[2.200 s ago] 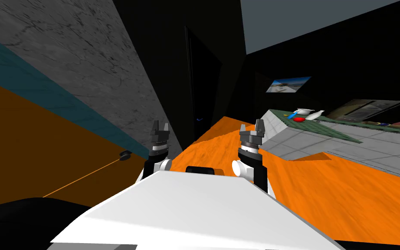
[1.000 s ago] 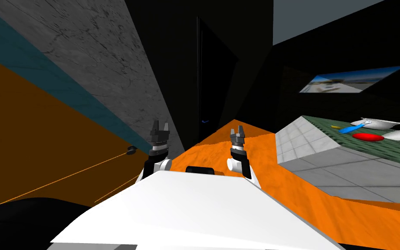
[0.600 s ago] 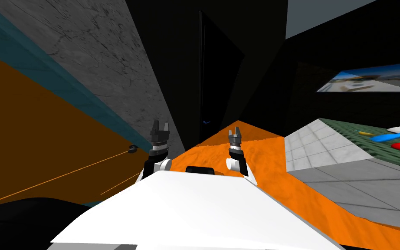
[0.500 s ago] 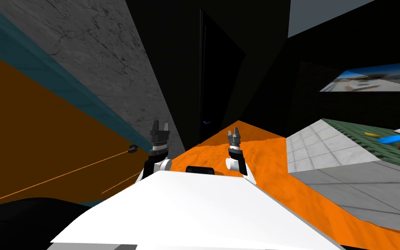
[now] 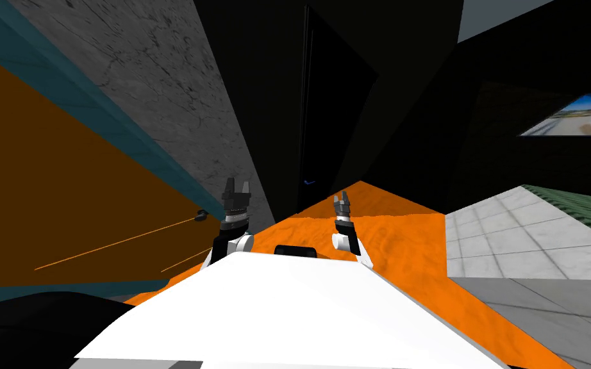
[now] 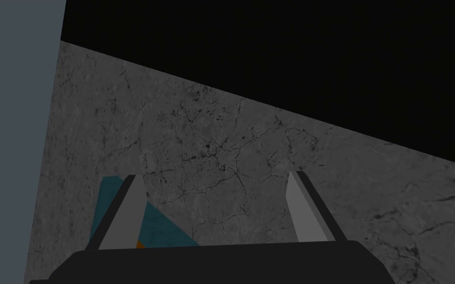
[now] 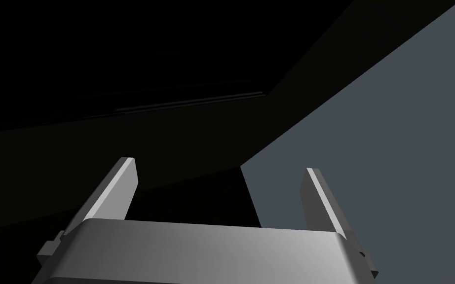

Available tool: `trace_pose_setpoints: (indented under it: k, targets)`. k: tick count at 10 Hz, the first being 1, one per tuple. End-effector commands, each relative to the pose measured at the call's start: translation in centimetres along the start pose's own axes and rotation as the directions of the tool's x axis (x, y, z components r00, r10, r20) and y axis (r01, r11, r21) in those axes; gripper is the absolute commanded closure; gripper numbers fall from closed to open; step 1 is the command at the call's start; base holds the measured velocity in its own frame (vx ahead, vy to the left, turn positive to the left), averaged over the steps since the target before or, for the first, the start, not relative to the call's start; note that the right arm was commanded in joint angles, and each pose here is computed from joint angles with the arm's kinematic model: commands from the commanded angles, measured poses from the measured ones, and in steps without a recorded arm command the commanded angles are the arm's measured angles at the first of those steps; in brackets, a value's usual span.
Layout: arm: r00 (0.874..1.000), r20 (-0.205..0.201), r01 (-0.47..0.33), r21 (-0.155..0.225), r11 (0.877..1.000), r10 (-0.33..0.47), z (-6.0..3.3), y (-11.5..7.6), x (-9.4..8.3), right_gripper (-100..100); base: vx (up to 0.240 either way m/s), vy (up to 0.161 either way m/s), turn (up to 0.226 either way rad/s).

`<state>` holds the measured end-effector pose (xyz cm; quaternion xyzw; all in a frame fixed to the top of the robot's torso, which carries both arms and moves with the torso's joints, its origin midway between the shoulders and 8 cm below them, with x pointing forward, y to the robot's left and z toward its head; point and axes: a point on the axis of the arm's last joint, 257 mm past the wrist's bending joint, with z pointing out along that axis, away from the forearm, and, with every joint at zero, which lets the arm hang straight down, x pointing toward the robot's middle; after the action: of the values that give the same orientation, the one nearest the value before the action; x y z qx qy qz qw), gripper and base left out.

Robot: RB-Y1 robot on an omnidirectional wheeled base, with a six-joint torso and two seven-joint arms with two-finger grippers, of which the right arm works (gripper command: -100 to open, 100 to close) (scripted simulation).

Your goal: Pull the door open

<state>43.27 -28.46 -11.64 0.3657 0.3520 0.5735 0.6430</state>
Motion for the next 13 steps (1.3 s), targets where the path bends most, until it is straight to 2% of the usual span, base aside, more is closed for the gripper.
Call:
trace_pose_setpoints:
  k: [1, 3, 6, 7, 10, 13]
  targets:
    - [1.000, -0.007, -0.008, 0.021, 1.000, 0.008, -0.13, -1.5, 0.2, -100, 0.060, -0.058, 0.203]
    - [1.000, -0.016, -0.016, 0.049, 0.999, 0.017, -0.38, -3.5, 0.3, -100, 0.071, -0.094, 0.209]
    - [1.000, -0.019, -0.019, 0.077, 0.997, 0.020, -0.79, -5.1, 0.3, -100, 0.035, -0.048, 0.084]
    - [0.999, -0.023, -0.022, 0.093, 0.995, 0.024, -0.99, -6.1, 0.3, -100, 0.032, -0.037, 0.125]
    - [0.999, -0.026, -0.025, 0.112, 0.993, 0.028, -1.26, -7.3, 0.3, -100, 0.036, -0.042, 0.093]
    - [0.999, -0.031, -0.030, 0.147, 0.989, 0.034, -1.79, -9.4, 0.3, -100, 0.045, -0.066, 0.137]
